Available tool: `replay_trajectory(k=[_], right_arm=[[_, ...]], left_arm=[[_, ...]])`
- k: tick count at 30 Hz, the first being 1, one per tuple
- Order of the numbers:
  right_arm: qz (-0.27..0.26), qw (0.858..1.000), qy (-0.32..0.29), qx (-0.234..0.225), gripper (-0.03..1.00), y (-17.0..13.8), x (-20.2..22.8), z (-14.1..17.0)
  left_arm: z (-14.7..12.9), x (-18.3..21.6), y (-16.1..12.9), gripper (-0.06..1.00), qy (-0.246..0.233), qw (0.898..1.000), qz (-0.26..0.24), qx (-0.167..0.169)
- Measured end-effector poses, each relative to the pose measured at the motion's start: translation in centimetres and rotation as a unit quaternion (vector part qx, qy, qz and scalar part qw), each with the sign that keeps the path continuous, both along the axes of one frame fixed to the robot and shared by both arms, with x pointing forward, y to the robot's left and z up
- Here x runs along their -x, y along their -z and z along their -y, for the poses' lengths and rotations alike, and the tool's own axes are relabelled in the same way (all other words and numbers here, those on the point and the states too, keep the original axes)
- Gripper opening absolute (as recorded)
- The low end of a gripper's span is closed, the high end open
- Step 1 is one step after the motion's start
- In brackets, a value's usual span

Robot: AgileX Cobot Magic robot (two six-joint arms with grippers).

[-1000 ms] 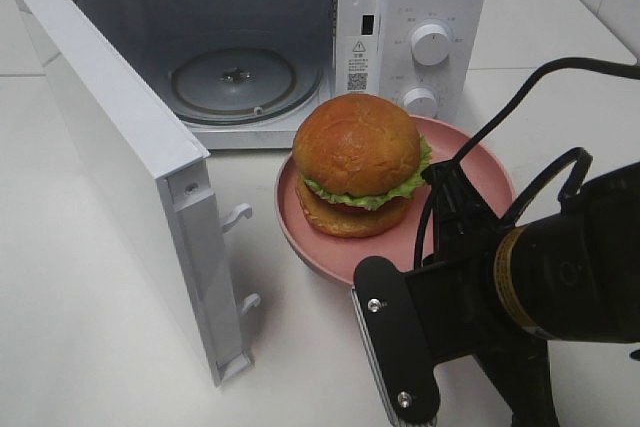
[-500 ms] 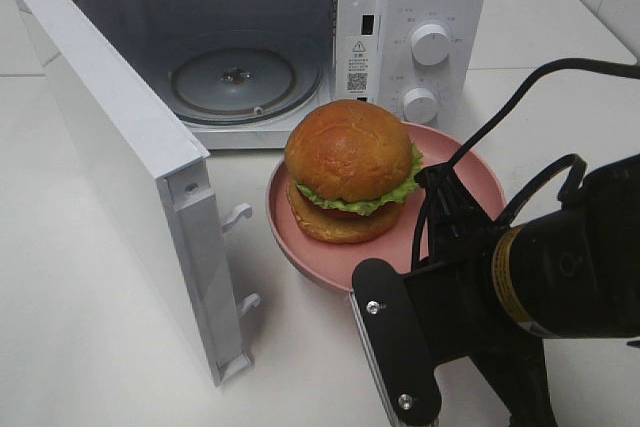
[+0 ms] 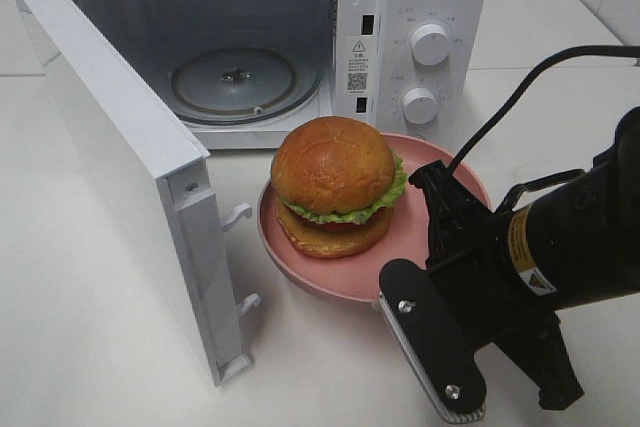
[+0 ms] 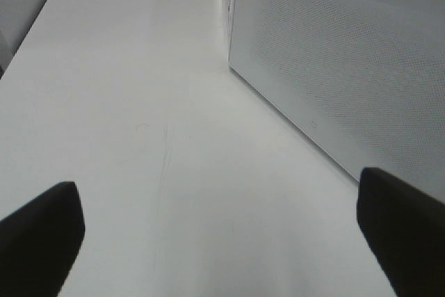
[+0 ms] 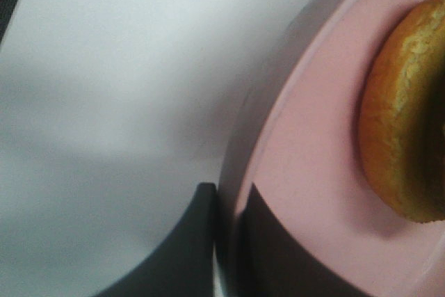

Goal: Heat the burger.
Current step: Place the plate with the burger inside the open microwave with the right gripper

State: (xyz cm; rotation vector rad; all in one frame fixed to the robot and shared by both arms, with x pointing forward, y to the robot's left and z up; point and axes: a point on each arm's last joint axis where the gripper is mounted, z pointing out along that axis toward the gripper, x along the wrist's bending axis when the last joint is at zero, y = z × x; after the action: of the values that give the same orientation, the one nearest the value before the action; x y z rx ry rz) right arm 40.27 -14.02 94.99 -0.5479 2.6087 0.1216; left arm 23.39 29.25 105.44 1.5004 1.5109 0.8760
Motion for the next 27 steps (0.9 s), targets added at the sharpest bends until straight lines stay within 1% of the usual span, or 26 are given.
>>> replay_trajectory(k=[6,12,14,16,17,20,21,22,24,27], right_arm=[[-0.001,1.000,-0.028,0.008,0.04,-0.4,-1.2,0.7],[0.002,0.999,-0.046,-0.006,0.04,-1.1,-2.2,0.8],[-0.004,0.997,-0.071,-0.007,0.04,-1.0,-2.4,1.1],[-0.007,0.997,-0.077,-0.009,0.04,-1.0,-2.5,1.2],[-0.011,0.996,-0.090,-0.013,0.04,-1.0,-2.6,1.3],[-0.012,0.995,-0.097,-0.016,0.04,-1.0,-2.6,1.4],[-0.012,0.994,-0.108,-0.025,0.04,-1.1,-2.7,1.3],[-0.009,0.992,-0.121,-0.027,0.04,-1.1,-2.7,1.3],[-0.003,0.991,-0.129,-0.029,0.04,-1.2,-2.9,1.3],[0.006,0.991,-0.128,-0.032,0.04,-1.3,-3.2,1.5]], left_arm=[[0.0,0.0,0.0,0.99,0.000,1.000,0.000,0.000],[0.0,0.0,0.0,0.99,0.000,1.000,0.000,0.000],[0.0,0.0,0.0,0.99,0.000,1.000,0.000,0.000],[0.0,0.0,0.0,0.99,0.000,1.000,0.000,0.000],[0.0,0.0,0.0,0.99,0.000,1.000,0.000,0.000],[0.0,0.0,0.0,0.99,0.000,1.000,0.000,0.000],[0.0,0.0,0.0,0.99,0.000,1.000,0.000,0.000],[0.0,0.0,0.0,0.99,0.000,1.000,0.000,0.000],[0.0,0.0,0.0,0.99,0.000,1.000,0.000,0.000],[0.0,0.0,0.0,0.99,0.000,1.000,0.000,0.000]])
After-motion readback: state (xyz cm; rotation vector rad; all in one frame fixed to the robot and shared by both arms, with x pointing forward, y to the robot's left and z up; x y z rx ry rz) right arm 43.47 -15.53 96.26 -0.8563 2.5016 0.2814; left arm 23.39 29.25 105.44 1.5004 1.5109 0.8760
